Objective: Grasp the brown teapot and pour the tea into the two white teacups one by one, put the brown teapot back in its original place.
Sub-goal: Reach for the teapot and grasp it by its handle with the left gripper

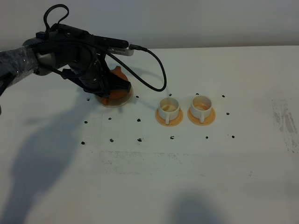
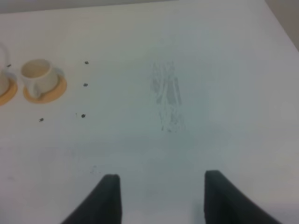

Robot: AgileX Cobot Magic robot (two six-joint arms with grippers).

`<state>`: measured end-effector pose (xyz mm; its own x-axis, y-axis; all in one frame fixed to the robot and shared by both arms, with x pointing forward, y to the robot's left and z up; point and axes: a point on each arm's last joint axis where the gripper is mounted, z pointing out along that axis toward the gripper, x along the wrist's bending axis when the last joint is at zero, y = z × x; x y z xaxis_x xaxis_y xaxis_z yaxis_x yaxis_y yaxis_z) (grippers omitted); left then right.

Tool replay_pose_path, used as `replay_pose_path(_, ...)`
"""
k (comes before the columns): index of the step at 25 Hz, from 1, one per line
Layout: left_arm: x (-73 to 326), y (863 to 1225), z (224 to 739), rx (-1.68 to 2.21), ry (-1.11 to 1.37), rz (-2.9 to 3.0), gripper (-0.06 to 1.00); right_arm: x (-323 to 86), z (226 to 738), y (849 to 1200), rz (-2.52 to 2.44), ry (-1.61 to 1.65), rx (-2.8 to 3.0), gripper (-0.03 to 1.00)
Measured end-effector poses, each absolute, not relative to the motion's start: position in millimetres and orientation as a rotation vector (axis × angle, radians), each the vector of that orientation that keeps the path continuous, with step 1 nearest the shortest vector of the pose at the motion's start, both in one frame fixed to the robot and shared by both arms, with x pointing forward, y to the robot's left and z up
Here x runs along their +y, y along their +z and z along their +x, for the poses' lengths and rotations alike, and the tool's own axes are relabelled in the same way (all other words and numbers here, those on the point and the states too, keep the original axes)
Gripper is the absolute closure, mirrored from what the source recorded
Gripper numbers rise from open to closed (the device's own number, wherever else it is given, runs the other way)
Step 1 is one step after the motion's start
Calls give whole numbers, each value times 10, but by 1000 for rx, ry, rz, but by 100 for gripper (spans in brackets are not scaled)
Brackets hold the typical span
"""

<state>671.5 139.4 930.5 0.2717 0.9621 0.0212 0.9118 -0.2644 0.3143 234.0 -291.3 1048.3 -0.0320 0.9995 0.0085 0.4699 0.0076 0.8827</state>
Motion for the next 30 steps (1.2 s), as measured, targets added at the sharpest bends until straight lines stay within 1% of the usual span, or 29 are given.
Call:
replay_pose_path(10,1391,9259,6692,1710,290,2323,86,-2913,2340,10483,1545,962,1587,54)
replay_pose_path(21,1473,9233,6673,1794,240,2277,86,-2913,2340,10483,1545,962,1587,54)
replay_pose_path(23,1485,9231,6672,1820,234,2261,83,-2913,2340,10483,1545,962,1587,54)
replay_pose_path(28,1488,9230,6665,1842,225,2252,68,-2913,2340,10483,1545,962,1587,54)
replay_pose_path(30,1488,9234,6665,1841,226,2251,64,-2913,2340,10483,1545,962,1587,54)
